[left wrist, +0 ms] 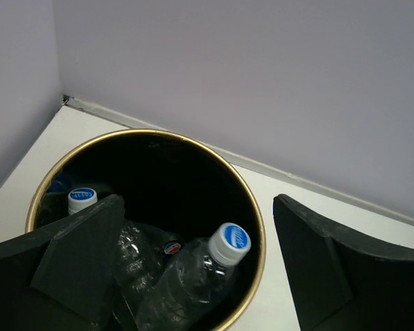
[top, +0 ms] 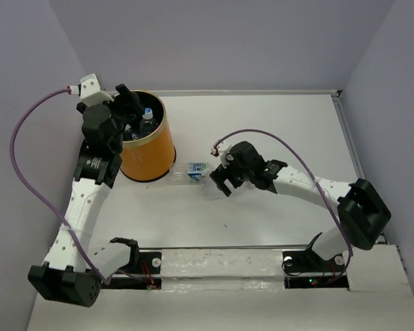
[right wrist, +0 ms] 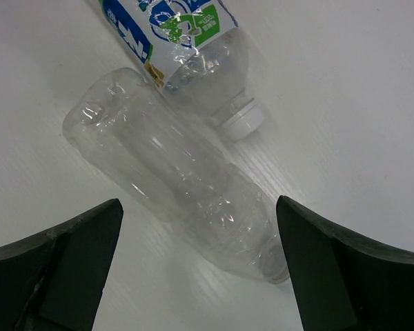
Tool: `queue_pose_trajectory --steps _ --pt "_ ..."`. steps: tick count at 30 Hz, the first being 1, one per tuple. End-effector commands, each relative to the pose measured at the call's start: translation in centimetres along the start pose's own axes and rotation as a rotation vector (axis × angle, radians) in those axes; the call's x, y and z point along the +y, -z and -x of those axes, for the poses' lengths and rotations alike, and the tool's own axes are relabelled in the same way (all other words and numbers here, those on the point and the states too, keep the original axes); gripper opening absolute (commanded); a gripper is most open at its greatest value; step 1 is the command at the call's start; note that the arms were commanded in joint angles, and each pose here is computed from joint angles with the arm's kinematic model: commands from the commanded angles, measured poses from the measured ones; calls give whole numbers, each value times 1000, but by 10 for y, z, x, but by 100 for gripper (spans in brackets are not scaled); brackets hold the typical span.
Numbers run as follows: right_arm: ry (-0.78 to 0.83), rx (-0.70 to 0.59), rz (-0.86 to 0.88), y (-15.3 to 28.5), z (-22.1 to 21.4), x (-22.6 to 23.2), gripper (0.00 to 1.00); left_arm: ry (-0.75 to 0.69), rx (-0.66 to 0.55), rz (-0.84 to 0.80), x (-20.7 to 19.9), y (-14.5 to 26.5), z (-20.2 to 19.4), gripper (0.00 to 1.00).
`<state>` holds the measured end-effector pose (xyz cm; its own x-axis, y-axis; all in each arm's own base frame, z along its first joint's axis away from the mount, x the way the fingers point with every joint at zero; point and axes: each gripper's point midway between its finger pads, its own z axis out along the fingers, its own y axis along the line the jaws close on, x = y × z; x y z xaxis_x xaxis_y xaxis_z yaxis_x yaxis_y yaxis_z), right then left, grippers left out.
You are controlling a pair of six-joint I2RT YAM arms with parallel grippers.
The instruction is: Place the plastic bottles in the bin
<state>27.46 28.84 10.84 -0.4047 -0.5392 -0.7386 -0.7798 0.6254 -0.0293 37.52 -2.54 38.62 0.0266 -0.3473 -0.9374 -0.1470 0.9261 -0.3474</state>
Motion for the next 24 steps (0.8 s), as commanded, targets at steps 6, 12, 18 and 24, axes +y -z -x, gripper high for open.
queue_pose_trajectory --steps 6,12,18,24 --pt "230 110 109 -16 -4 14 100 16 -8 -172 -3 69 -7 99" --pt "249 139 196 -36 -4 25 100 1 11 -204 -2 76 -23 99" --pt "217 205 234 -52 -26 40 99 -14 14 -221 0 81 -33 99" --pt "199 247 233 -33 -54 72 78 -4 -44 -242 -1 94 -27 99"
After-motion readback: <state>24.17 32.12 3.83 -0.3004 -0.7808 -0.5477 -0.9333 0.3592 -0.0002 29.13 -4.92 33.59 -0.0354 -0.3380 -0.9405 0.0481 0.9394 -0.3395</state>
